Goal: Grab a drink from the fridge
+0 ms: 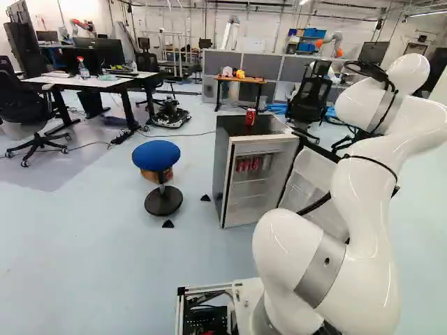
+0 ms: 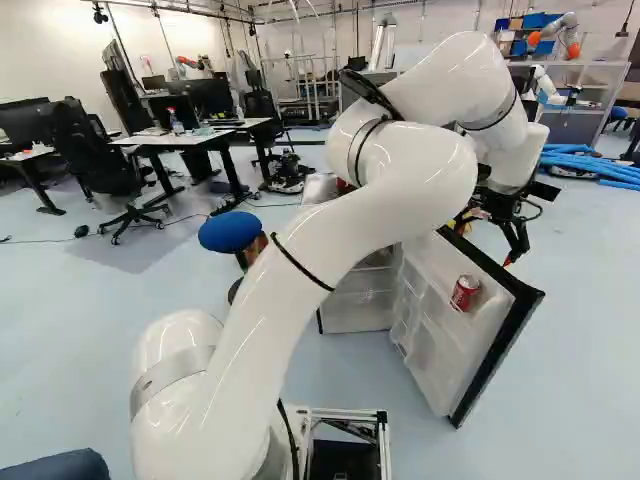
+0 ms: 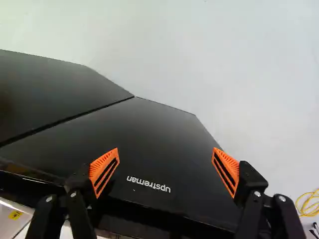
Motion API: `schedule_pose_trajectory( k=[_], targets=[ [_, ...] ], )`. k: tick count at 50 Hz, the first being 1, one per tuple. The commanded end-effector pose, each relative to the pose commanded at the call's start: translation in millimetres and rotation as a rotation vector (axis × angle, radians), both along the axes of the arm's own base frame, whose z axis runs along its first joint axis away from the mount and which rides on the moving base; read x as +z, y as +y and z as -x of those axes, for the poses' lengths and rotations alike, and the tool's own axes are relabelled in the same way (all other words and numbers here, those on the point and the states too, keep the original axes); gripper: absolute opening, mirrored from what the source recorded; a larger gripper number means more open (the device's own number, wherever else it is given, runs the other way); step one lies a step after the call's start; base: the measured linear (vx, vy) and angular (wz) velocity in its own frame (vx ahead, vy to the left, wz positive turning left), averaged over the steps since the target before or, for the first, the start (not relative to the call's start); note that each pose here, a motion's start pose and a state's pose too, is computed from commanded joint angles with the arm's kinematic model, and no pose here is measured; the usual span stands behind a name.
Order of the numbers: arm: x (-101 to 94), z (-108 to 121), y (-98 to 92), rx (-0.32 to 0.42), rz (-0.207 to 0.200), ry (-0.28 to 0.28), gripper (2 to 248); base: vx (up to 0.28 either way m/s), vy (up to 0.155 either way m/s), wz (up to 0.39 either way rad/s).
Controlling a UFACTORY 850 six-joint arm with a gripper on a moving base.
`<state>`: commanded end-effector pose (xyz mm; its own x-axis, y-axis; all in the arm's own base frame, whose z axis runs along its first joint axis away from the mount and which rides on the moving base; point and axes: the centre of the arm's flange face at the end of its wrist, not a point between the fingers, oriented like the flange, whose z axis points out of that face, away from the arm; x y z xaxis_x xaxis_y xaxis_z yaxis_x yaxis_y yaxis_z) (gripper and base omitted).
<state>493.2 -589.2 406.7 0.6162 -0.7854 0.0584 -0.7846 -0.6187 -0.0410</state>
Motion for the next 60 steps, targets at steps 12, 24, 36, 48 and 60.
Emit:
schedule_pose_trajectory(
  k=[12, 24, 36, 48, 60],
  targets=[
    [-0.2, 7, 7.2, -0.001, -0.016, 0.013, 247, 0.0, 0.0, 0.0],
    [-0.5, 14, 15.9, -0.001, -0.032, 0.027, 247, 0.0, 0.0, 0.0],
    [-1.0, 21, 26.2, 0.001, -0.05, 0.041, 247, 0.0, 0.0, 0.0],
    [-1.6, 28, 38.6, 0.005, -0.068, 0.057, 247, 0.0, 0.0, 0.0],
    [-2.3, 32, 52.7, 0.013, -0.086, 0.072, 247, 0.0, 0.0, 0.0]
  ],
)
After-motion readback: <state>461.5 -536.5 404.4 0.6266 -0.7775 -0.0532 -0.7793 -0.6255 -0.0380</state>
